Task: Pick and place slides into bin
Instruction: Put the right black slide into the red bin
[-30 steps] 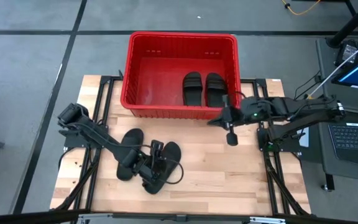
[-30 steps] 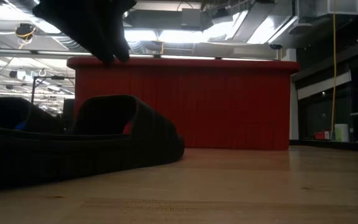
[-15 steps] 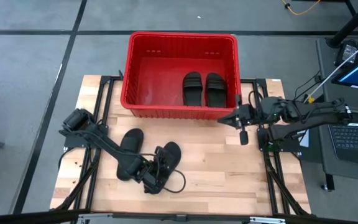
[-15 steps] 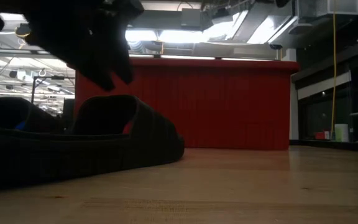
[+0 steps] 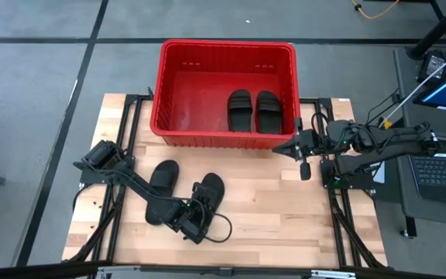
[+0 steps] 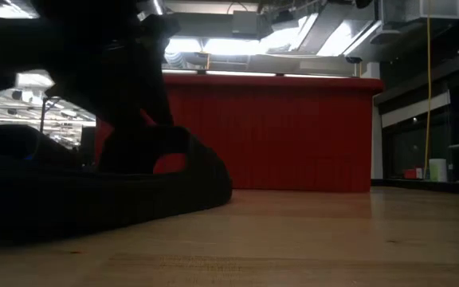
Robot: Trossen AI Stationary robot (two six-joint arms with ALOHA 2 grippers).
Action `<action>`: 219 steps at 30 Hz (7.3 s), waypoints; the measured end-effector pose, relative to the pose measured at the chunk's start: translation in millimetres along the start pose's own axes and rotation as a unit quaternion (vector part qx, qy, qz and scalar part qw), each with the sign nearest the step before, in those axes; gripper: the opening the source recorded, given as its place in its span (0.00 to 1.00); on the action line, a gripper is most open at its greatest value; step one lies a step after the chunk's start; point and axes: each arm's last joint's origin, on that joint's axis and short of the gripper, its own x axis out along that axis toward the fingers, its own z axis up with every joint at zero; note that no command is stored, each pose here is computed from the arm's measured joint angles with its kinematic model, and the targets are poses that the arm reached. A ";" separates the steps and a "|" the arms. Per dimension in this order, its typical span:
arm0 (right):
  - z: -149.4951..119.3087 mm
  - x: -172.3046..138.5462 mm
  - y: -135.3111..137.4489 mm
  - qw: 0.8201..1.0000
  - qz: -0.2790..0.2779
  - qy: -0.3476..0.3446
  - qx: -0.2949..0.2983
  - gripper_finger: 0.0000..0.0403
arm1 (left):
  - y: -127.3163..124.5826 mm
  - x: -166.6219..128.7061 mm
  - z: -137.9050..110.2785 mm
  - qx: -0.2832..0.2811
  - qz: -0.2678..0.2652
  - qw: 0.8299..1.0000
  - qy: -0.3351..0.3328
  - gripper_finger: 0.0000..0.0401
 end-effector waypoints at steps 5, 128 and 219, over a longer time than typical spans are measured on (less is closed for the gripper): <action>0.0 0.0 0.1 1.000 0.000 0.000 0.011 0.01 | 2.6 1.1 -1.6 -0.003 -0.002 1.000 0.010 0.36; 8.1 -5.6 -97.5 0.986 -0.109 -0.065 -0.105 0.01 | 465.4 -34.6 -51.5 -0.065 0.267 0.957 0.095 0.01; 4.0 4.4 -127.1 0.984 -0.148 -0.073 -0.064 0.01 | 357.8 145.3 -134.9 -0.119 0.252 0.951 0.134 0.01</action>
